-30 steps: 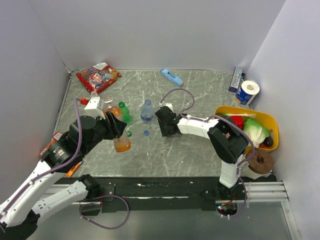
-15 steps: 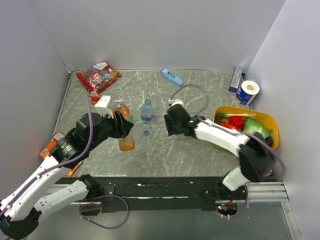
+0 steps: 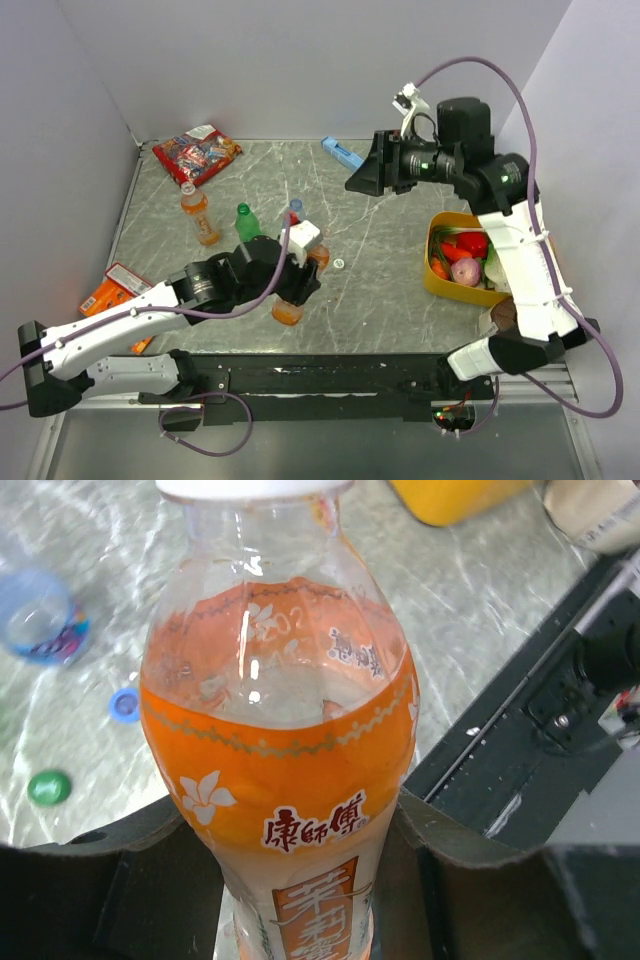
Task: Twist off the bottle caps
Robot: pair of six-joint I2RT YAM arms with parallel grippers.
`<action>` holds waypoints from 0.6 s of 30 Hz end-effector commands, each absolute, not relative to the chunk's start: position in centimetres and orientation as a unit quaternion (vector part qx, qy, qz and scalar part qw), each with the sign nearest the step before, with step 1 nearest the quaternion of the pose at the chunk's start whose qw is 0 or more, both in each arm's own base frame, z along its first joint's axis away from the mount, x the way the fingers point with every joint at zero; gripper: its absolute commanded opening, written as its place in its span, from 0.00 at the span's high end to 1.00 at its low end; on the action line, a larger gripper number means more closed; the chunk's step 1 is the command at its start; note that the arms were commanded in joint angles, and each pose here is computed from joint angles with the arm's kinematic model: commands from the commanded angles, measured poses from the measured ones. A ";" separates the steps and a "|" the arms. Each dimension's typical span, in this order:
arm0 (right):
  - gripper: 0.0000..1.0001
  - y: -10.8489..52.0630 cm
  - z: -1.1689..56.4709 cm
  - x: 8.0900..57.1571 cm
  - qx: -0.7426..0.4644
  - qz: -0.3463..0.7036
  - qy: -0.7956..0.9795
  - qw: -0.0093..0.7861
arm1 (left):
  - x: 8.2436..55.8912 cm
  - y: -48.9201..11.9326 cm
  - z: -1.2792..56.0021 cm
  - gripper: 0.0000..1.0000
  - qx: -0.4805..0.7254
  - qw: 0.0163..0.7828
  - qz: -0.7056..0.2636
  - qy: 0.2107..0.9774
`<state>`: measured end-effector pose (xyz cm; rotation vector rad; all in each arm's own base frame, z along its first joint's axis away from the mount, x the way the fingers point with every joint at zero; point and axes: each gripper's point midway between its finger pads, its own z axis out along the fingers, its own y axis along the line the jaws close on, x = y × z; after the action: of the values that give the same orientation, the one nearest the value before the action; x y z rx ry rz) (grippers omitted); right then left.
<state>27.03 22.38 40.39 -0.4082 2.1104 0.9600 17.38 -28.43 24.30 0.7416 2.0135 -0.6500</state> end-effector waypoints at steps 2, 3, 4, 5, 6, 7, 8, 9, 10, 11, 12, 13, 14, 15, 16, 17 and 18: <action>0.30 23.9 39.8 20.2 -0.199 0.457 0.843 0.203 | 17.7 -30.4 28.2 0.48 0.313 0.482 -0.284 0.768; 0.31 23.8 39.1 20.2 -0.198 0.448 0.850 0.196 | 17.6 -30.4 28.3 0.47 0.310 0.481 -0.288 0.768; 0.31 23.9 38.0 19.9 -0.199 0.441 0.857 0.181 | 17.5 -30.5 28.3 0.48 0.308 0.479 -0.292 0.768; 0.32 24.2 37.4 19.4 -0.207 0.441 0.857 0.170 | 17.3 -30.7 28.3 0.48 0.304 0.479 -0.299 0.767; 0.32 24.4 37.1 19.0 -0.213 0.443 0.855 0.165 | 17.2 -30.9 28.4 0.48 0.302 0.478 -0.303 0.767; 0.32 24.8 36.3 18.6 -0.214 0.446 0.856 0.148 | 17.0 -30.9 28.3 0.47 0.302 0.476 -0.306 0.767; 0.32 25.3 36.4 18.4 -0.224 0.452 0.850 0.152 | 16.8 -31.1 28.5 0.48 0.300 0.474 -0.312 0.766; 0.33 25.6 36.4 18.1 -0.227 0.454 0.848 0.152 | 16.6 -31.3 28.3 0.48 0.302 0.471 -0.312 0.768; 0.33 25.8 36.1 18.1 -0.224 0.456 0.849 0.145 | 16.5 -31.4 28.2 0.47 0.304 0.469 -0.313 0.768; 0.32 26.0 36.1 18.0 -0.225 0.458 0.848 0.144 | 16.2 -31.7 28.2 0.47 0.307 0.467 -0.315 0.767; 0.33 26.2 36.0 18.2 -0.224 0.458 0.848 0.145 | 16.0 -31.8 27.9 0.48 0.310 0.463 -0.313 0.769; 0.33 26.3 36.0 18.4 -0.223 0.459 0.848 0.145 | 15.8 -32.0 28.0 0.48 0.313 0.463 -0.316 0.767; 0.33 26.4 36.1 18.4 -0.223 0.460 0.847 0.146 | 15.7 -32.1 28.0 0.48 0.315 0.462 -0.316 0.766; 0.33 26.6 36.1 18.6 -0.223 0.462 0.846 0.149 | 15.7 -32.3 27.9 0.48 0.317 0.462 -0.315 0.766; 0.34 26.7 36.1 18.7 -0.222 0.462 0.846 0.148 | 15.5 -32.4 28.0 0.48 0.318 0.462 -0.316 0.765; 0.34 26.6 36.0 18.8 -0.221 0.461 0.847 0.148 | 15.6 -32.4 28.1 0.48 0.319 0.463 -0.315 0.765; 0.34 26.7 35.9 18.9 -0.221 0.460 0.847 0.147 | 15.5 -32.4 28.0 0.48 0.320 0.462 -0.314 0.765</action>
<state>18.71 26.19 34.95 -0.6201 2.4897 1.2894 15.32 -31.15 25.10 0.8301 1.9508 -0.7190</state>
